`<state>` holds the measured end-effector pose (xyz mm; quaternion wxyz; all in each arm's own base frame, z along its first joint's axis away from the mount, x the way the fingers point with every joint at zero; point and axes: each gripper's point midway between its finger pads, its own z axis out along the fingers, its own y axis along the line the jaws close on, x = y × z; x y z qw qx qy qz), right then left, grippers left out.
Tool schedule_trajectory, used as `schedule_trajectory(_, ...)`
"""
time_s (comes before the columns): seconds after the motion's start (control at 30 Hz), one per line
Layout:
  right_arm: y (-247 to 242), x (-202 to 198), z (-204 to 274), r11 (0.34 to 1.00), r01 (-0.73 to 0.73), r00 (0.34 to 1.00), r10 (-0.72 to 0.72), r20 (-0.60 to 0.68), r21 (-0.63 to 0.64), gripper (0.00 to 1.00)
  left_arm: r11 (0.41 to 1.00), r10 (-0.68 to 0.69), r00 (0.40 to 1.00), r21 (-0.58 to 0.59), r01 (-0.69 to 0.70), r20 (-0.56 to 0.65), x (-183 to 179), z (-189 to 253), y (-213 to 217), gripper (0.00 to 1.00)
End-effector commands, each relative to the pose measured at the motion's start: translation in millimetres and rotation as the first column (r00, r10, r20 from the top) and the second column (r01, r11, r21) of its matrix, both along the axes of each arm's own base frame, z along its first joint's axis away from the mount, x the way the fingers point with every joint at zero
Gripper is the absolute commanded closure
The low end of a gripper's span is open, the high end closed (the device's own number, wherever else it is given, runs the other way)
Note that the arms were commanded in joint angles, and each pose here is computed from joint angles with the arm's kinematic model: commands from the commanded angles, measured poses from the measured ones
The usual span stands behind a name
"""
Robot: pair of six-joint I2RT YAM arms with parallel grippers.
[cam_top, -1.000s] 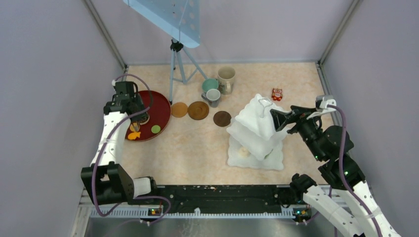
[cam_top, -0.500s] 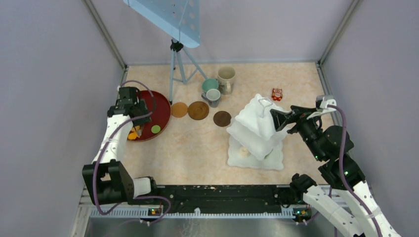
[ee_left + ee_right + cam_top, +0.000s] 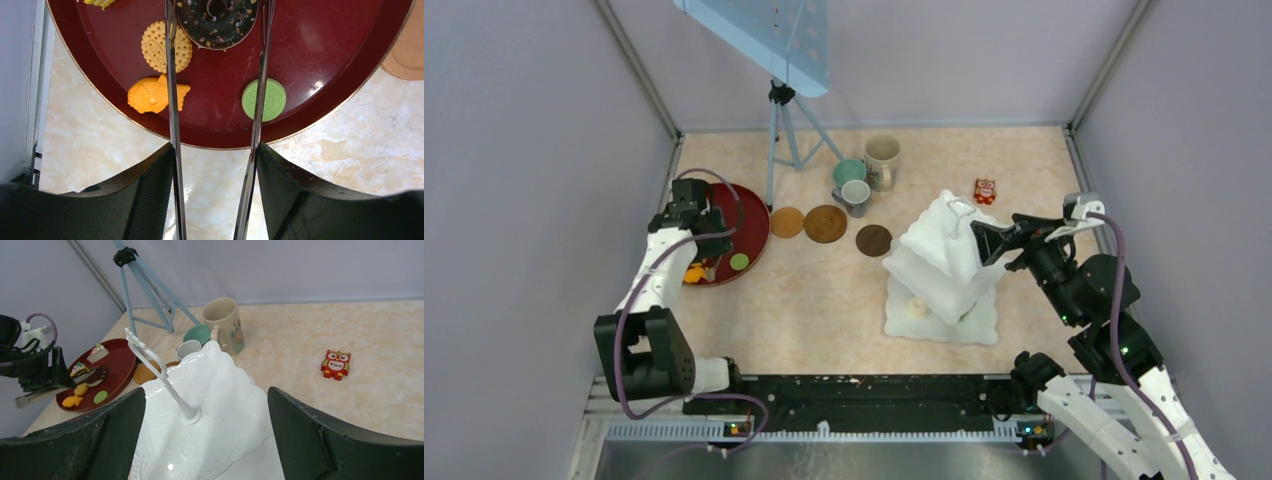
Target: Serve the afternoon tea
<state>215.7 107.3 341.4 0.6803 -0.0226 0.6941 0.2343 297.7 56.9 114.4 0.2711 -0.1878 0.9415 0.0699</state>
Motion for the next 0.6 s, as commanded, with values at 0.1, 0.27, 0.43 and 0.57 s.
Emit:
schedule_trajectory(0.1,1.2,-0.4,9.2,0.999,-0.002,1.000,0.001,0.028,0.032,0.10,1.000,-0.005,1.000,0.008,0.005,0.005,8.0,0.3,3.3,0.42)
schedule_trajectory(0.27,2.6,-1.3,10.5,0.999,-0.010,1.000,0.009,0.028,0.040,0.10,1.000,-0.024,0.999,-0.001,0.024,0.026,9.0,9.2,0.2,0.51)
schedule_trajectory(0.43,2.5,-2.0,13.0,0.999,-0.012,0.999,0.011,0.033,0.043,0.10,0.998,-0.055,0.997,-0.029,0.057,0.060,8.7,27.9,-7.7,0.57)
schedule_trajectory(0.57,-0.8,-2.7,17.3,0.999,0.001,0.999,-0.003,0.040,0.041,0.10,0.990,-0.116,0.985,-0.064,0.125,0.128,10.9,54.2,-24.0,0.59)
